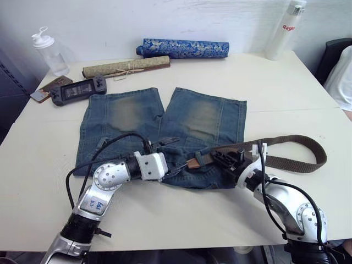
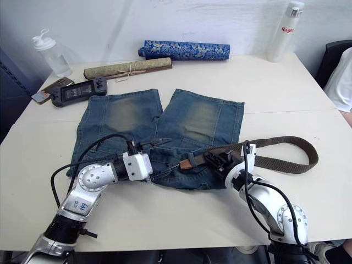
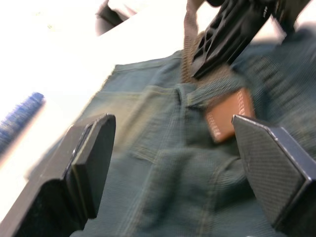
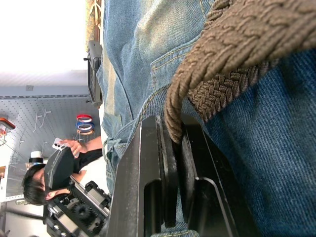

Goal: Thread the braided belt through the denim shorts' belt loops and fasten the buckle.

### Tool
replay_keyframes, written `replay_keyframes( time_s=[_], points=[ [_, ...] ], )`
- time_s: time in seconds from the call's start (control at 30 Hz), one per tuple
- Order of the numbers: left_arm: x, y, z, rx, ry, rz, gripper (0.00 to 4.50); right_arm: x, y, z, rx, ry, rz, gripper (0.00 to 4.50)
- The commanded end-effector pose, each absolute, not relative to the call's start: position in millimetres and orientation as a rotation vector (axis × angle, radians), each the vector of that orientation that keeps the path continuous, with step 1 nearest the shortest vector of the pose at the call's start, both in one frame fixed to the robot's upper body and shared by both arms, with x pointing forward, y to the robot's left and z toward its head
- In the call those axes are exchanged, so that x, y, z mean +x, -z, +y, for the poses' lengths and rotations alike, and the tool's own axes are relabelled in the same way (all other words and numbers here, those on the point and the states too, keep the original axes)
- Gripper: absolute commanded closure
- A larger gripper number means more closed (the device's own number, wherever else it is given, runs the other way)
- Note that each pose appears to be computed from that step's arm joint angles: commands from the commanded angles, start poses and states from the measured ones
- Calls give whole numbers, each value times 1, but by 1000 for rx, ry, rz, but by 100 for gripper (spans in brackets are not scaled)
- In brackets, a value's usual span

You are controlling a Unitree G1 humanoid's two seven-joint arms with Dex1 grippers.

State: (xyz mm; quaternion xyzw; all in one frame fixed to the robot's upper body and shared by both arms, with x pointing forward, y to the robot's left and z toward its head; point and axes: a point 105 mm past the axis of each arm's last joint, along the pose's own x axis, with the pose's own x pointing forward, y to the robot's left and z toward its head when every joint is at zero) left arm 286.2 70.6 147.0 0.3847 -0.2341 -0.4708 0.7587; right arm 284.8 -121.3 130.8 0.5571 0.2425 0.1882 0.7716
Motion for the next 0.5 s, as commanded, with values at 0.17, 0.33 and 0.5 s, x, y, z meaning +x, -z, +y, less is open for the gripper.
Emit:
replay_keyframes(
  time_s=[0.17,0.33,0.5],
  points=[
    [279,-148,67,937,1054,-659,37,283,-137,-114,1237,-433,513,450],
    [284,-143,64,974,1060,-675,37,283,-140,-110,1246,-441,510,450],
    [289,-136,60,1049,1070,-687,37,283,-141,-109,1250,-444,505,450]
  ],
)
